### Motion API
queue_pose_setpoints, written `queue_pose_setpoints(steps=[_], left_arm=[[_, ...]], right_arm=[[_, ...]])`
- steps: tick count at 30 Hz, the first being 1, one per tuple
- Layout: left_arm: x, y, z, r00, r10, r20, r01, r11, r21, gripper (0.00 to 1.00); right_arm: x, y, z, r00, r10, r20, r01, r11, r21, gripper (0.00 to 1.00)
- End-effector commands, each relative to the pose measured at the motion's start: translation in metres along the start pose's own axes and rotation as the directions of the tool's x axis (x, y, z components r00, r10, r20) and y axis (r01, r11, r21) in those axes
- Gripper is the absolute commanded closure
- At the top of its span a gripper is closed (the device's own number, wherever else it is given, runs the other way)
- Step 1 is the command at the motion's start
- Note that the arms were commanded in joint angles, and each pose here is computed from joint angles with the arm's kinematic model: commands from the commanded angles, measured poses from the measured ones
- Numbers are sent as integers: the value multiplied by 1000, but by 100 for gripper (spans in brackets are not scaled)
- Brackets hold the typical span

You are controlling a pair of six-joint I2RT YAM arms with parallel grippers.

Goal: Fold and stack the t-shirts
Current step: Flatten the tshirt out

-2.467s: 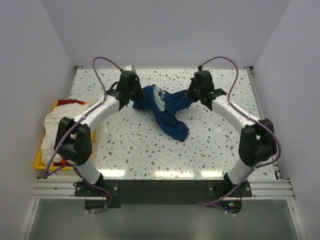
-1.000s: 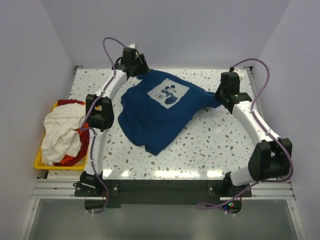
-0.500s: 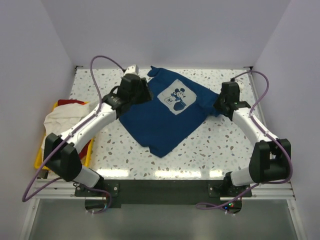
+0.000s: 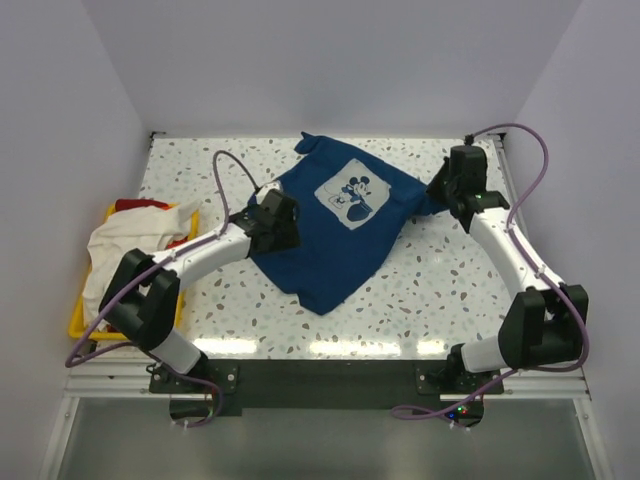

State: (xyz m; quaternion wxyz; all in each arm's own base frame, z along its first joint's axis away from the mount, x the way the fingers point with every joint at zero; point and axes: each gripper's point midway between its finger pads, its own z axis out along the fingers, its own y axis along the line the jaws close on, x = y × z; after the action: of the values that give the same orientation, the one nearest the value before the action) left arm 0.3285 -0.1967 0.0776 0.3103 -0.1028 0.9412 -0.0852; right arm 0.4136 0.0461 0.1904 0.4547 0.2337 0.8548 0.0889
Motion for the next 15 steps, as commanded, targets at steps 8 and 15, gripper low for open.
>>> queue_pose_setpoints(steps=[8,15], left_arm=[[83,-23,-62,983,176,-44,-168,976,137,36],[132,-59,-81,940,339,-35,-319,912,258,38]], right_arm=[[-73,43,-44,987,5,160,15,992,-123,100],[-96,57,-53,981,11,195,20,988,-153,100]])
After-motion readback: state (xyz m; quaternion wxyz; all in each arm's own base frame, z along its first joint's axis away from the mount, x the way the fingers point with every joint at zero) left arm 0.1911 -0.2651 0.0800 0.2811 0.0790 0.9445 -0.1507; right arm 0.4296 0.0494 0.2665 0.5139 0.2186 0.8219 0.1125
